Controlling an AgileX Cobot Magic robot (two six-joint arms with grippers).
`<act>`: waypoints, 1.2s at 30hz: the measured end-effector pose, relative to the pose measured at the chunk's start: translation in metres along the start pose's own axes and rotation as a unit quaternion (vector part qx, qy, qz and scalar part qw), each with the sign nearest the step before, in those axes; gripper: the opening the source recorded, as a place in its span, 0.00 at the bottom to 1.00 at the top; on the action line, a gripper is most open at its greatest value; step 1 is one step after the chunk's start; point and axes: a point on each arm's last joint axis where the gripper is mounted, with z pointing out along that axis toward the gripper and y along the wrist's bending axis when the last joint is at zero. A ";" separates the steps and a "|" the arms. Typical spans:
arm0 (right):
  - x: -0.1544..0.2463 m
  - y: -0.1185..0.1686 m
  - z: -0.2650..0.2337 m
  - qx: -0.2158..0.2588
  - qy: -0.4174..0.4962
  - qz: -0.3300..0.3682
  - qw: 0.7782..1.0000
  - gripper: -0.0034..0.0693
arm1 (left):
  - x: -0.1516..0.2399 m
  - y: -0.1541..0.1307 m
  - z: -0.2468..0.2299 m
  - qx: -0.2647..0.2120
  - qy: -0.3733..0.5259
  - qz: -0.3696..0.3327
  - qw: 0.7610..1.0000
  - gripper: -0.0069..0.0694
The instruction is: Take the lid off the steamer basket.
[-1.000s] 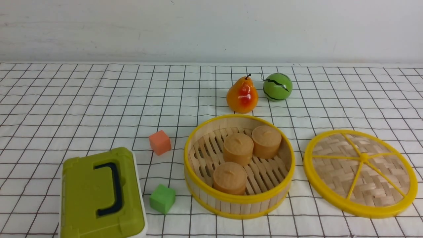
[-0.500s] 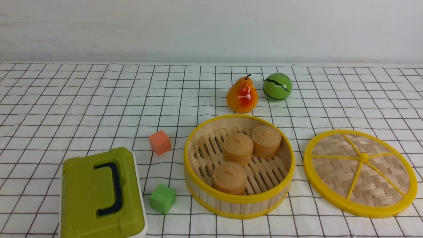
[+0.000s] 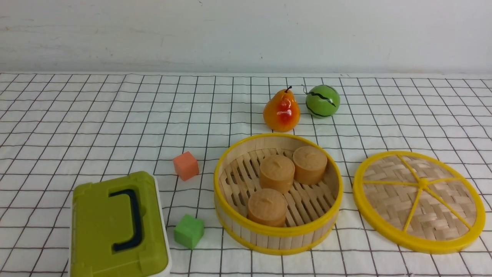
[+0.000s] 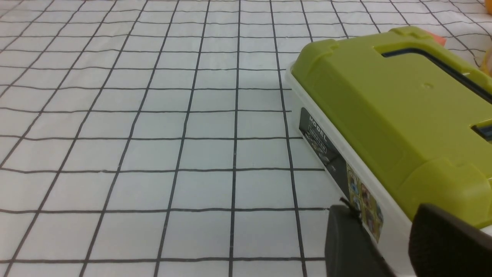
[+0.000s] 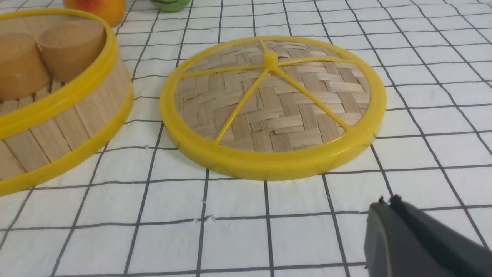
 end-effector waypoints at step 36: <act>0.000 0.000 0.000 0.000 0.000 0.001 1.000 0.06 | 0.000 0.000 0.000 0.000 0.000 0.000 1.000 0.40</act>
